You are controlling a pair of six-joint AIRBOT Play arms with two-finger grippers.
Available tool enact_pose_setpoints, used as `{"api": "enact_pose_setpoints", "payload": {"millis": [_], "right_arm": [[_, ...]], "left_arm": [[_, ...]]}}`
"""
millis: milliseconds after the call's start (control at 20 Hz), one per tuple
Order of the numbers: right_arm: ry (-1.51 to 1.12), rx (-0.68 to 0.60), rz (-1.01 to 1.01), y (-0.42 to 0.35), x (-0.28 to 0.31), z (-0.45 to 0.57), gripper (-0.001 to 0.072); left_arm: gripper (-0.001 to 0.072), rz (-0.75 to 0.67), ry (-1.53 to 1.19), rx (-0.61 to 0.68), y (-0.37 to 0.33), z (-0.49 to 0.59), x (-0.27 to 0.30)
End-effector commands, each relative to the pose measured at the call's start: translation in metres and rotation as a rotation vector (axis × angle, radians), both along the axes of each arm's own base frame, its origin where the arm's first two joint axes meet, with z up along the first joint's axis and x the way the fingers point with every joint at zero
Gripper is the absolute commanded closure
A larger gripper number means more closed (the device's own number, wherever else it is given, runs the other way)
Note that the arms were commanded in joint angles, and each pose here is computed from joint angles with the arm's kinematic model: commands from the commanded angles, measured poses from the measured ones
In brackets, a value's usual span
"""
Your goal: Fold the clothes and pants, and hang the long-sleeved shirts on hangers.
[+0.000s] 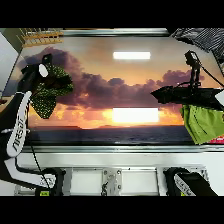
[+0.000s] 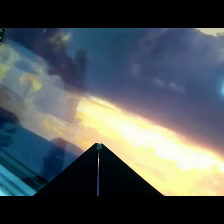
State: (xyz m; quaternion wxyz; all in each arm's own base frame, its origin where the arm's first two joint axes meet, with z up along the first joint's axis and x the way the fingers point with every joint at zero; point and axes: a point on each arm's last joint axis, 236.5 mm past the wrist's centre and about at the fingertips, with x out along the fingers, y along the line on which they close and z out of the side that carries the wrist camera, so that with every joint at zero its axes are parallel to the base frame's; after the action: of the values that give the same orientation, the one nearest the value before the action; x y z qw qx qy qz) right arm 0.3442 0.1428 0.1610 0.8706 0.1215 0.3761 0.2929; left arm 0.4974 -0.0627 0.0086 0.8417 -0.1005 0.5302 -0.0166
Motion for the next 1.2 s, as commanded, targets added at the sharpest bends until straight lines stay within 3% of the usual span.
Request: {"api": "enact_pose_setpoints", "payload": {"millis": [0, 150, 400, 450, 500, 550, 850, 1100, 1150], "right_arm": [[-0.006, 0.030, -0.004, 0.004, 0.001, 0.005, 0.0695], [-0.012, 0.183, 0.019, 0.025, -0.002, 0.030, 0.0695], [-0.075, 0.170, -0.119, -0.022, 0.025, 0.035, 0.0700], [-0.076, 0.155, -0.168, -0.042, 0.030, 0.033, 0.0700], [-0.073, 0.133, -0.213, -0.061, 0.033, 0.029, 0.0700], [-0.065, 0.102, -0.247, -0.078, 0.034, 0.023, 0.0700], [0.081, -0.128, -0.373, -0.145, 0.018, -0.030, 0.0700], [0.180, -0.076, -0.354, -0.138, 0.023, -0.061, 0.0687], [0.205, -0.054, -0.345, -0.135, 0.025, -0.067, 0.0613]], "left_arm": [[0.0705, -0.239, -0.129, -0.094, -0.121, 0.074, -0.037], [0.0705, -0.462, -0.213, -0.170, -0.241, 0.100, -0.089], [0.0701, -0.676, -0.220, -0.255, -0.370, 0.078, -0.168], [0.0425, -0.695, -0.204, -0.247, -0.376, 0.069, -0.176], [0.0085, -0.691, -0.191, -0.236, -0.373, 0.065, -0.176], [0.0025, -0.664, -0.174, -0.229, -0.362, 0.064, -0.169], [0.0025, -0.278, -0.118, -0.160, -0.184, 0.068, -0.060], [0.0025, 0.091, 0.066, -0.125, -0.017, -0.017, -0.037], [0.0025, 0.151, 0.116, -0.148, 0.002, -0.039, -0.041]]}}
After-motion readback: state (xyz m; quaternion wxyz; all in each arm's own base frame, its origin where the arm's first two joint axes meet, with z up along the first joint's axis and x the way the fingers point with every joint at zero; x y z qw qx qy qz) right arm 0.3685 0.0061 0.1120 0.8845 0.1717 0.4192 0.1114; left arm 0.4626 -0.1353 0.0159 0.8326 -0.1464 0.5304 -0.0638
